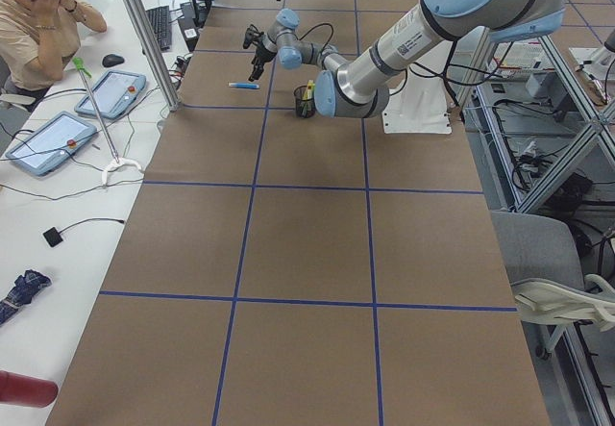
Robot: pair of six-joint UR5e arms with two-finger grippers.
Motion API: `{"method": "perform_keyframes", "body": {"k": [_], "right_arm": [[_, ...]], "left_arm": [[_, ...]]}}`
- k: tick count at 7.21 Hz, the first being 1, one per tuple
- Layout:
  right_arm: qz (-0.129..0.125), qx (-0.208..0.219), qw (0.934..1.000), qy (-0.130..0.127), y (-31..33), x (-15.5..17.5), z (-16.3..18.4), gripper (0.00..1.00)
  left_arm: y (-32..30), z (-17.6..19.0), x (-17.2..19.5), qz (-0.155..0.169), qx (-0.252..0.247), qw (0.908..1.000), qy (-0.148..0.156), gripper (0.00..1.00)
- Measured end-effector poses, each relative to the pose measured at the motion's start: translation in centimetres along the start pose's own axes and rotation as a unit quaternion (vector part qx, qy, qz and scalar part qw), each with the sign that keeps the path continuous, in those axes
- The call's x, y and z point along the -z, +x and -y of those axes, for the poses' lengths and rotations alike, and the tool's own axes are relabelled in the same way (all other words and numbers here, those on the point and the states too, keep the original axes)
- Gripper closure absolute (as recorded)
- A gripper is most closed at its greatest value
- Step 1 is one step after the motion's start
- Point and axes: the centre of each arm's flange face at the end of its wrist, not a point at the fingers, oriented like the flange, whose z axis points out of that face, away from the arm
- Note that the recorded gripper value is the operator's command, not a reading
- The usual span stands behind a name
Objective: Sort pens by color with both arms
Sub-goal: 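Lay the blue pen on the table farther from the robot, open left gripper, then retract the left arm while the right arm moves toward the cup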
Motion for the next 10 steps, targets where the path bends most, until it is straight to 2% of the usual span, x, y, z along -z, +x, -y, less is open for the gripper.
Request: {"method": "perform_keyframes", "body": {"k": [1, 3, 6, 8, 10], "right_arm": [[0.001, 0.002, 1.0000, 0.002, -0.4, 0.2, 0.6, 0.00], [0.003, 0.004, 1.0000, 0.004, -1.0, 0.3, 1.3, 0.00], [0.008, -0.014, 0.9999, 0.007, -2.4, 0.8, 2.4, 0.00], [0.010, -0.049, 0.9987, -0.006, -5.9, 1.4, 4.3, 0.00], [0.008, -0.087, 0.9955, -0.035, -11.7, 2.1, 6.9, 0.01]], "left_arm": [[0.1, 1.1, 1.4, -0.006, 0.003, 0.9999, -0.014, 0.01], [-1.1, 3.5, 4.3, 0.003, 0.004, 0.9962, -0.087, 0.01], [-7.6, 5.8, 9.9, 0.056, -0.043, 0.9772, -0.200, 0.02], [-16.7, 7.1, 13.7, 0.062, -0.087, 0.9635, -0.245, 0.02], [-24.5, 8.7, 17.2, 0.069, -0.134, 0.9520, -0.266, 0.02]]}}
